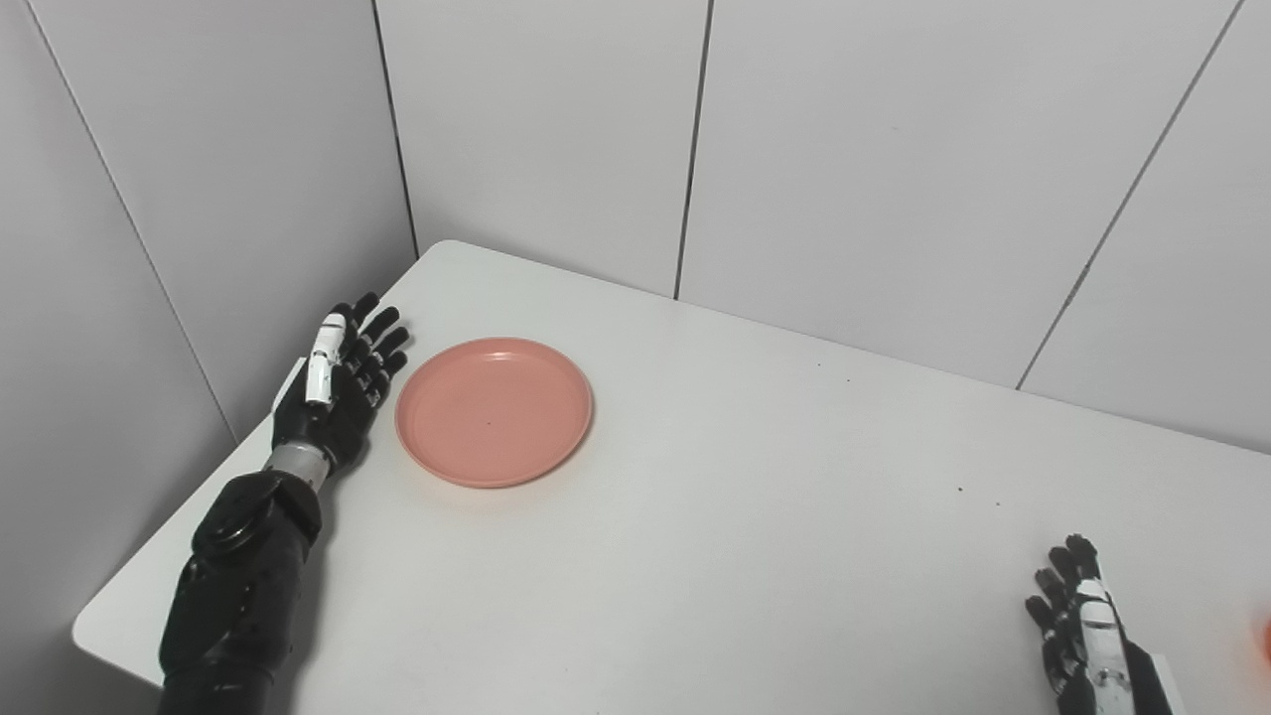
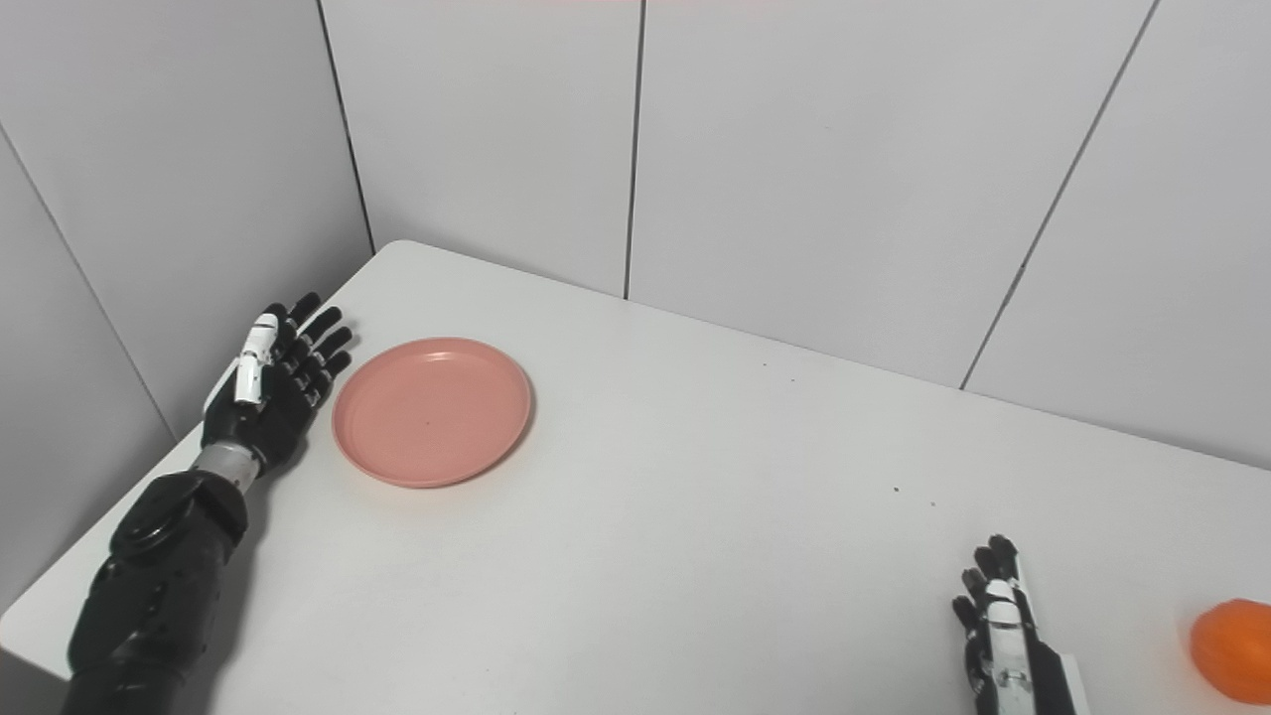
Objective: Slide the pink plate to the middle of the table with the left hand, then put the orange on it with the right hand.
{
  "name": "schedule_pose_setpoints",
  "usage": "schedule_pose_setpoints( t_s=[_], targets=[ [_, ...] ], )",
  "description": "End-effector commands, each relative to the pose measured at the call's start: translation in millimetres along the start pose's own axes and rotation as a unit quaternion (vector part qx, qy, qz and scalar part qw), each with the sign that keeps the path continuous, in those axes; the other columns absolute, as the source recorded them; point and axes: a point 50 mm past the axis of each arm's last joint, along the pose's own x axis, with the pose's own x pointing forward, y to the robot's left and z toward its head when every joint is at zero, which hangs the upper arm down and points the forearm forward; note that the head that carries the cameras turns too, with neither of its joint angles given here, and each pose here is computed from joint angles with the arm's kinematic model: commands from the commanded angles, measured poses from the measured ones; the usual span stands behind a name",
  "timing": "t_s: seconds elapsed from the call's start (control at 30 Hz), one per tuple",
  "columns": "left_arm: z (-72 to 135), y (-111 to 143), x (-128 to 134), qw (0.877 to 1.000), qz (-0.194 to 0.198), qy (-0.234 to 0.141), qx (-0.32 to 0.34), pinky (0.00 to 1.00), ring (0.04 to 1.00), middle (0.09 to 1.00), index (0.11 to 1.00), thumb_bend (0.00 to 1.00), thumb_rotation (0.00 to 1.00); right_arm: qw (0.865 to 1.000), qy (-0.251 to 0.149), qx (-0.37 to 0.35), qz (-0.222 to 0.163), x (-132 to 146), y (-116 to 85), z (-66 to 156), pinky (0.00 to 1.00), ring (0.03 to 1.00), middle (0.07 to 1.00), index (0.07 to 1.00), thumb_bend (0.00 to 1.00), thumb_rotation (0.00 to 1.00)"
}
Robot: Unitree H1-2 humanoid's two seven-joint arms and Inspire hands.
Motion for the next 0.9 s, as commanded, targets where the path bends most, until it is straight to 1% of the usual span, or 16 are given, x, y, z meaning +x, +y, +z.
schedule_pose_setpoints(
  t_s=[0.0, 0.17, 0.4, 0.53, 0.73, 0.87],
  targets=[
    [6, 1, 4, 1.0, -0.004, -0.006, 0.004, 0.96, 0.938, 0.937, 0.921, 0.35, 1.0, 1.0, 0.01, 0.002, -0.003, -2, 0, 1, 1.0, 1.0, 1.0, 1.0, 0.03, 1.0],
    [3, 0, 5, 1.0, -0.002, 0.0, -0.006, 0.96, 0.941, 0.947, 0.937, 0.35, 1.0, 1.0, 0.008, 0.002, -0.001, -2, -1, 1, 1.0, 1.0, 1.0, 1.0, 0.04, 1.0],
    [1, -11, 4, 1.0, -0.022, 0.009, -0.01, 0.97, 0.95, 0.953, 0.956, 0.33, 1.0, 1.0, 0.005, -0.002, -0.001, -3, -1, 1, 1.0, 1.0, 1.0, 1.0, 0.03, 1.0],
    [-2, -17, 4, 0.999, -0.025, 0.02, -0.018, 0.95, 0.934, 0.938, 0.94, 0.34, 1.0, 1.0, 0.009, 0.003, 0.0, -4, 0, 2, 1.0, 1.0, 1.0, 1.0, 0.03, 1.0],
    [-4, -31, -1, 0.999, -0.035, 0.034, -0.02, 0.94, 0.934, 0.944, 0.931, 0.35, 1.0, 1.0, 0.013, 0.001, 0.002, -5, 1, 3, 1.0, 1.0, 1.0, 1.0, 0.03, 1.0],
    [-4, -40, -1, 0.998, -0.044, 0.042, -0.012, 0.93, 0.93, 0.943, 0.923, 0.33, 1.0, 1.0, 0.013, 0.002, 0.002, -4, 3, 4, 1.0, 1.0, 1.0, 1.0, 0.03, 1.0]
  ],
)
